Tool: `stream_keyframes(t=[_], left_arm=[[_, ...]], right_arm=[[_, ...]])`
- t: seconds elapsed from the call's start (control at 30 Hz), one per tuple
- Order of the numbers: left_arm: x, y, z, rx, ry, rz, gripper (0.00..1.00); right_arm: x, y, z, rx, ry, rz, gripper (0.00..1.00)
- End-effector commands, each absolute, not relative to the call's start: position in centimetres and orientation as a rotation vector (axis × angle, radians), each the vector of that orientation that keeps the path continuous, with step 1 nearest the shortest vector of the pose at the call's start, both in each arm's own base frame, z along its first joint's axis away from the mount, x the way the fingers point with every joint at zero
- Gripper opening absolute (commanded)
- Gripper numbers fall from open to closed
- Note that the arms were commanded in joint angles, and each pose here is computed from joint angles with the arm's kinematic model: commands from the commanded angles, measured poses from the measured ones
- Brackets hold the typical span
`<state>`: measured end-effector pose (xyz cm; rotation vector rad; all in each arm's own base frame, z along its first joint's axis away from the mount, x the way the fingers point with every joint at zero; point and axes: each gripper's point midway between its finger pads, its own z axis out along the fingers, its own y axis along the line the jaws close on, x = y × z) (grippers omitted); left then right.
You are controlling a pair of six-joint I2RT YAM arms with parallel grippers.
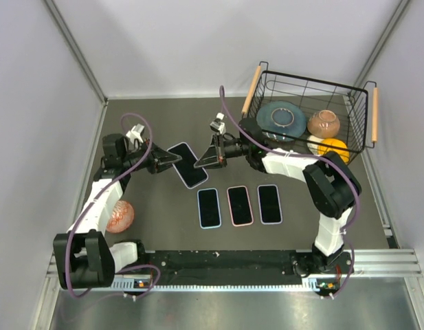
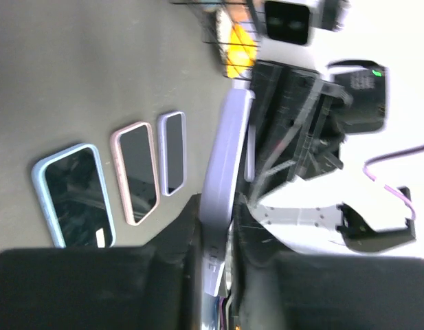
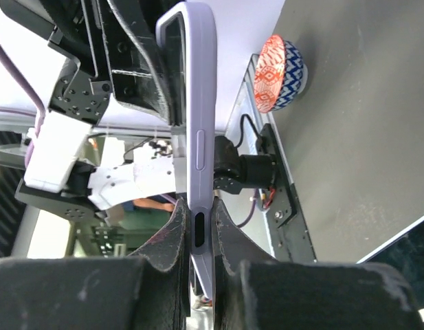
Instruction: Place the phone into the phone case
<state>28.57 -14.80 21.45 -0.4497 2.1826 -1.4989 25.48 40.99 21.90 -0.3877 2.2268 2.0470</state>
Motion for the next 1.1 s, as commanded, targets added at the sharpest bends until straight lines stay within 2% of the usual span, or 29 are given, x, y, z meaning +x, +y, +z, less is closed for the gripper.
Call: stream_keyframes(t=[0.0, 0.07, 0.1, 0.2, 0.3, 0.43, 0.67, 0.77, 0.83, 0.9, 0.97, 1.07], left_arm=[[28.6, -15.7, 24.2, -0.306, 2.057, -1.587, 0.00], [28.6, -15.9, 24.7, -0.285, 2.025, -1.612, 0.00], [28.6, -15.9, 24.3, -0.329, 2.033, -1.642, 0.00], [28.6, -16.1, 24.3, -0.345, 1.996, -1.692, 0.00], [29.0, -16.0, 24.3, -0.363, 1.977, -1.697, 0.00], [29.5, -15.9, 24.5, -0.367, 1.957, -1.674, 0.00], [29.9, -15.6, 24.5, -0.384, 1.945, -1.641, 0.00], [30.1, -15.6, 24.1, -0.385, 1.967, -1.625, 0.00], [30.2, -15.6, 23.9, -0.379, 1.973, -1.625, 0.00], [30.2, -15.6, 23.9, -0.368, 1.978, -1.624, 0.00], [30.0, -15.7, 23.6, -0.371, 2.000, -1.623, 0.18], [29.3, -16.0, 24.2, -0.315, 1.995, -1.644, 0.37]], right_arm=[[24.2, 40.9, 27.1, -0.542, 1.989, 2.114, 0.01], [24.0, 40.7, 26.6, -0.553, 1.991, 2.115, 0.08], [23.9, 40.6, 26.5, -0.563, 1.979, 2.114, 0.19], [23.4, 40.1, 26.0, -0.565, 1.957, 2.117, 0.39], [22.6, 39.5, 25.5, -0.527, 1.957, 2.146, 0.53], [21.8, 38.7, 26.2, -0.517, 1.863, 2.208, 0.54], [21.3, 38.3, 27.3, -0.491, 1.781, 2.307, 0.44], [21.2, 38.1, 26.9, -0.484, 1.789, 2.310, 0.31], [21.3, 38.0, 26.7, -0.475, 1.790, 2.308, 0.11], [21.3, 37.9, 26.9, -0.463, 1.780, 2.305, 0.00], [21.4, 37.9, 27.1, -0.447, 1.770, 2.302, 0.00], [22.0, 38.1, 27.7, -0.412, 1.752, 2.296, 0.00]])
